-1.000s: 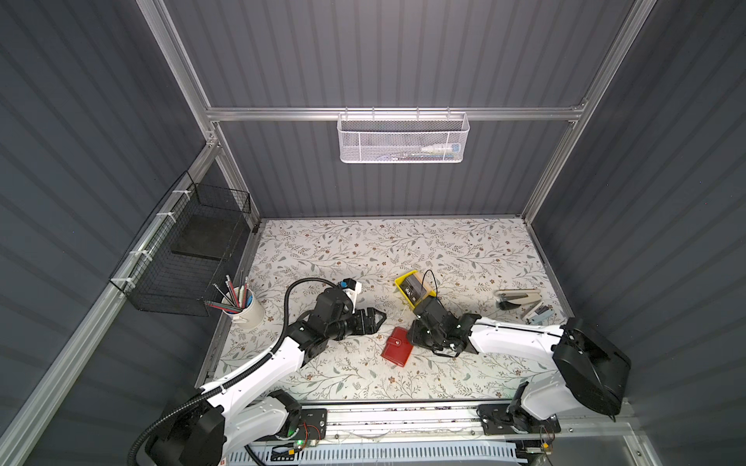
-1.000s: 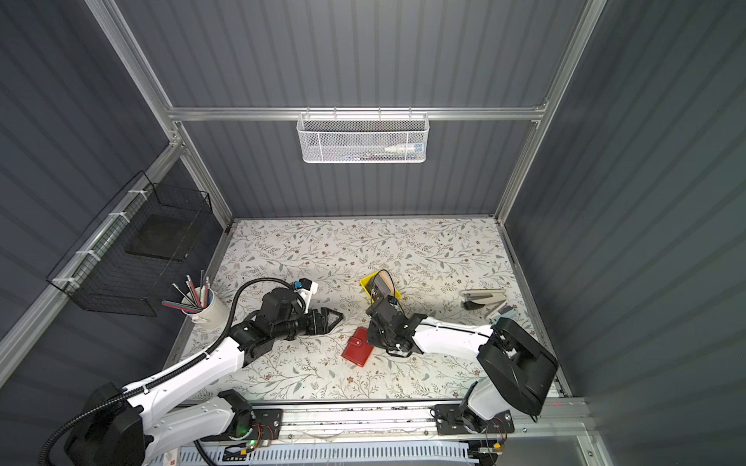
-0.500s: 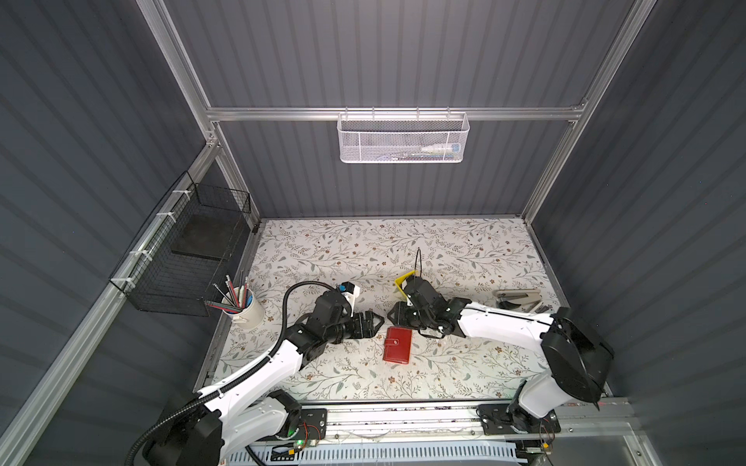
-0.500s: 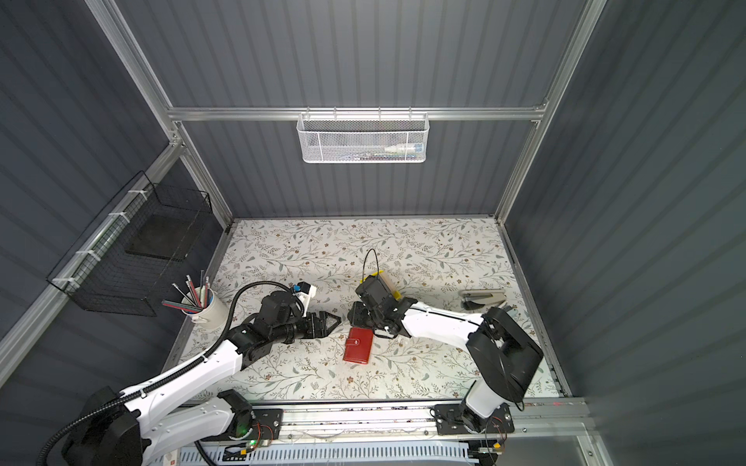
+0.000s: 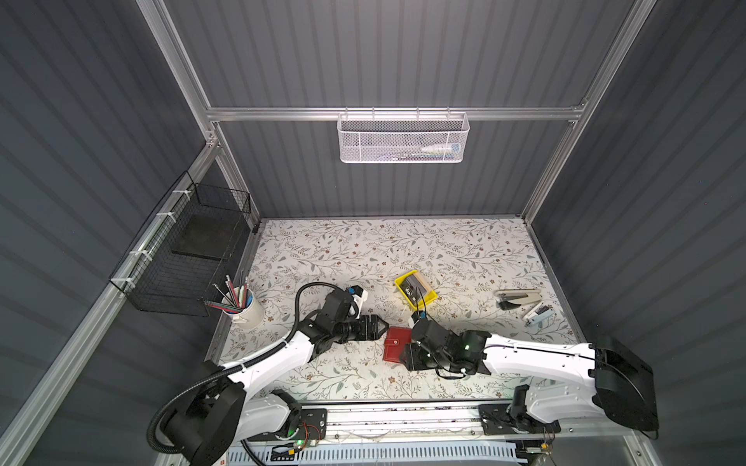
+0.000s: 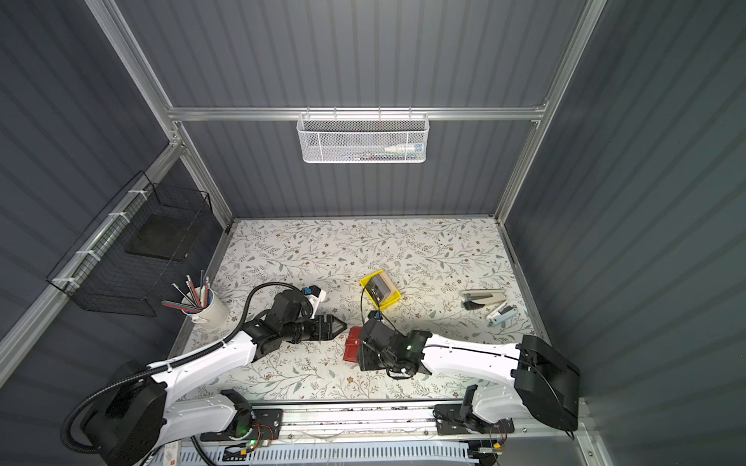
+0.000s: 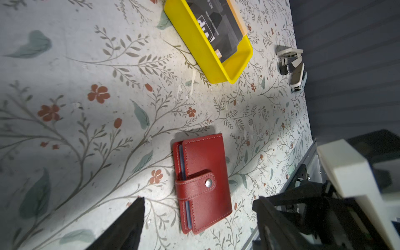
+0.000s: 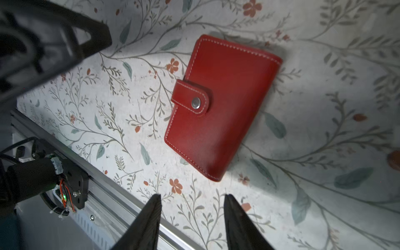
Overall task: Insert credit cards into a card holder
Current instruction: Rotate the card holder at the center of the table.
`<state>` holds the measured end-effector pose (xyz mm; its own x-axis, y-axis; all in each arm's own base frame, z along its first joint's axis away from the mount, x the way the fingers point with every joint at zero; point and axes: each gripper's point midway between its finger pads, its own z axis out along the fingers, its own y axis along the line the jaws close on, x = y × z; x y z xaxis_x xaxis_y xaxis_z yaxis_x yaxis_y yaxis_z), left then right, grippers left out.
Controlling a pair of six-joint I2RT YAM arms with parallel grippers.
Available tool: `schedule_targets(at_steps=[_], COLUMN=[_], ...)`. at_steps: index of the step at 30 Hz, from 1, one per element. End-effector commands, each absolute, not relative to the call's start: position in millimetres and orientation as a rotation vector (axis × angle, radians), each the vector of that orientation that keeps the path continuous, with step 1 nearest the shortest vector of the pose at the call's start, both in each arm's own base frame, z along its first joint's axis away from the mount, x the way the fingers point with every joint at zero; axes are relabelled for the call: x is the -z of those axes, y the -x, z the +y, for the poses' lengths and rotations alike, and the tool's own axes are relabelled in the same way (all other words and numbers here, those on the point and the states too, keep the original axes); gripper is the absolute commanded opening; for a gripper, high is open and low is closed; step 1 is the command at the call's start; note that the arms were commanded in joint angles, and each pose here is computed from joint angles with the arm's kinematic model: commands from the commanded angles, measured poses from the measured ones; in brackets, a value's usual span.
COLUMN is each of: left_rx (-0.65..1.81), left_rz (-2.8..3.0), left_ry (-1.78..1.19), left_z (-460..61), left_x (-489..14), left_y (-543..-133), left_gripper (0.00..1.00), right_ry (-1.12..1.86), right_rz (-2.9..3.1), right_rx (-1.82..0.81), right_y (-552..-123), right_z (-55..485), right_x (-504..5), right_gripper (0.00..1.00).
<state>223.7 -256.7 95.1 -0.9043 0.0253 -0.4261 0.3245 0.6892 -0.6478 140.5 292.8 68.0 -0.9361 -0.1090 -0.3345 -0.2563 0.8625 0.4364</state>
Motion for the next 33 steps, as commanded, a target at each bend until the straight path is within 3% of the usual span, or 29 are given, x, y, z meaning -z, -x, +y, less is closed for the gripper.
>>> schedule_targets(at_steps=[1,22,33], left_rx=[1.197,1.300,1.318], left_rz=[2.442,2.579,2.610], left_ry=[-0.366,-0.482,-0.488], left_z=[-282.9,-331.0,-325.2], left_x=[-113.1,-59.8,-59.3], left_y=[-237.2,-248.8,-228.9], left_gripper=[0.81,0.81,0.78], right_ry=[0.293,0.288,0.008], right_rz=[2.771,2.803,2.752], right_rx=[-0.592,-0.478,-0.483], right_y=[-131.6,-131.7,-161.5], right_z=[284.2,288.3,252.3], right_x=[-55.2,-24.8,-21.5], right_gripper=[0.50,0.49,0.45])
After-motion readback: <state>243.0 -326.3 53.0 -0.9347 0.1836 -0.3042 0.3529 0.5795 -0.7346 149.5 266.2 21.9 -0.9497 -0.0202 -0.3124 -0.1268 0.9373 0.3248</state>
